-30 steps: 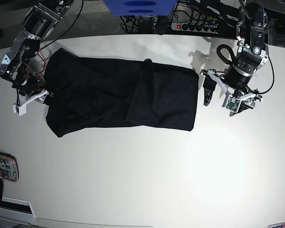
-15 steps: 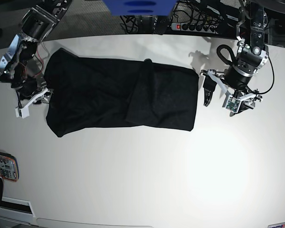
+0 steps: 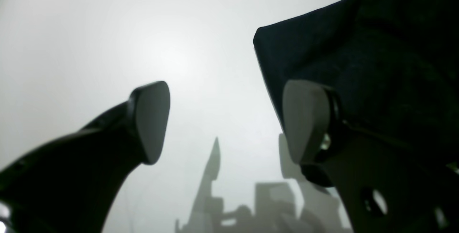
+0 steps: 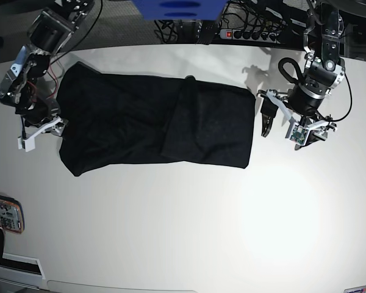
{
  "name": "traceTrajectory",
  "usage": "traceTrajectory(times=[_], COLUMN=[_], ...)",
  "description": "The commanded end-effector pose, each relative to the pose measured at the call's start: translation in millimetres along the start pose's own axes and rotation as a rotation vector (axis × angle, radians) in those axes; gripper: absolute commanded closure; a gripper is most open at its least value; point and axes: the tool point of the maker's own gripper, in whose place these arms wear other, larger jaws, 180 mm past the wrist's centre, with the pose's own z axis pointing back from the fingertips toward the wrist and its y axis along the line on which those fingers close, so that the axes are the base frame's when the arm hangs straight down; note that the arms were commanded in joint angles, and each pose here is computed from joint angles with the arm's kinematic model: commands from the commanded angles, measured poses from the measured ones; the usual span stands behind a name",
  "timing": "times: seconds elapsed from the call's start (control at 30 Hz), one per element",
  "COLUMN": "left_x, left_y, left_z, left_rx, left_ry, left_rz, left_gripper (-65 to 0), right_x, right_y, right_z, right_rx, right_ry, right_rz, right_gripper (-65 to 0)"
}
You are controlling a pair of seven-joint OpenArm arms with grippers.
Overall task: Fold the T-shirt properly
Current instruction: 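Lower the right gripper onto the strip's other end, then grasp the strip's end with the right gripper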
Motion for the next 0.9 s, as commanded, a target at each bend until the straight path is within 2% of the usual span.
traceTrajectory(times=[0.0, 0.2, 0.37, 0.47, 0.57, 0.8, 0.87], left_x=[11, 11, 12, 11, 9, 9, 10], left_y=[4, 2, 3, 3, 4, 4, 5], left_z=[3, 2, 2, 3, 3, 4, 3], left_rx=[0.008, 0.004, 0.005, 0.007, 0.008, 0.01, 0.011], left_ry=[-0.041, -0.043, -0.044, -0.043, -0.037, -0.037, -0.038], left_rz=[-0.01, -0.011, -0.011, -0.011, -0.009, -0.009, -0.011], left_gripper=[-48.1, -48.1, -48.1, -48.1, -48.1, -48.1, -48.1], right_x=[-19, -17, -24, -32, -33, -33, -31], right_y=[4, 14, 48, 75, 77, 77, 77], right_z=[-1, -1, -18, -29, -31, -30, -30], right_rx=[-0.002, 0.01, 0.082, 0.14, 0.13, 0.13, 0.131], right_ry=[0.089, 0.091, 0.127, 0.12, 0.119, 0.118, 0.111], right_rz=[0.005, 0.02, 0.089, 0.068, 0.029, 0.032, 0.034], right_gripper=[-53.1, -53.2, -53.2, -53.2, -53.2, -53.0, -50.1])
